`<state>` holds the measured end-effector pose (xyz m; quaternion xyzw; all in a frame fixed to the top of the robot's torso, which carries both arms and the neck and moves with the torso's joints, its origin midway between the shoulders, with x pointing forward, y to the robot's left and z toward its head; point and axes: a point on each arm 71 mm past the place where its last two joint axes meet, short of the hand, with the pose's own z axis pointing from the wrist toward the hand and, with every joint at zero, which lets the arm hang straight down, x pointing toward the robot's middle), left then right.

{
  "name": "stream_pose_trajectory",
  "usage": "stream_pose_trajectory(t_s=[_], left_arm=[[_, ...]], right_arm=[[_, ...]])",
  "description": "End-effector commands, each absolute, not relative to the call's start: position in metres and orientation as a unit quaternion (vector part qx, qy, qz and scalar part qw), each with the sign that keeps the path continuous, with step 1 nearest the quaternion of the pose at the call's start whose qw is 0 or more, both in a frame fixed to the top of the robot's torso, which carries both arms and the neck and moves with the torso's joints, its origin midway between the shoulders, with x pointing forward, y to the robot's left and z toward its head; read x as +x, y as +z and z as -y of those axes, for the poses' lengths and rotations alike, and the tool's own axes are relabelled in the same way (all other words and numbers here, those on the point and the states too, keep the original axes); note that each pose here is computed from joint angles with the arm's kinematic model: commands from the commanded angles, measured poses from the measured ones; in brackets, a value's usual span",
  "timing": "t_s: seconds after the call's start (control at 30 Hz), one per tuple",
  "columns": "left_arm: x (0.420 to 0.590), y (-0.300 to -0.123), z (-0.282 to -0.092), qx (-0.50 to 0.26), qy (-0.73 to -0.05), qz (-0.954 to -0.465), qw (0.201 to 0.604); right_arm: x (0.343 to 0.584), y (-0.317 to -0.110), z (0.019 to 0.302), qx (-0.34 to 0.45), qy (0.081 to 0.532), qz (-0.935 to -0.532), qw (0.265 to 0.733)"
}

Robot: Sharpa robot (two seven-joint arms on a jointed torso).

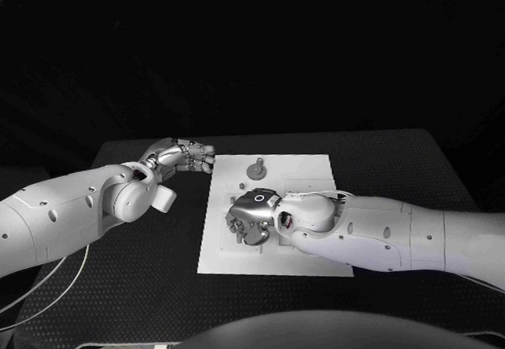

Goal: Assemble the parts on the task board

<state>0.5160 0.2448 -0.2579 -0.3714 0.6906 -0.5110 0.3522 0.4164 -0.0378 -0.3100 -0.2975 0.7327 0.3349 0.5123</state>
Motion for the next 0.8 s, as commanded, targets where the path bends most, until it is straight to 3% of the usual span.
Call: stream_pose_trajectory(t_s=[0.03,0.8], left_arm=[[0.5158,-0.2569,-0.2421,-0.365,-0.518,-0.691,0.348],[0.5159,-0.2568,-0.2408,-0.364,-0.518,-0.692,0.347]], right_arm=[[0.4168,-0.3113,0.0379,-0.305,0.327,-0.732,0.514],[0.4192,-0.3151,0.0354,-0.311,0.319,-0.736,0.510]])
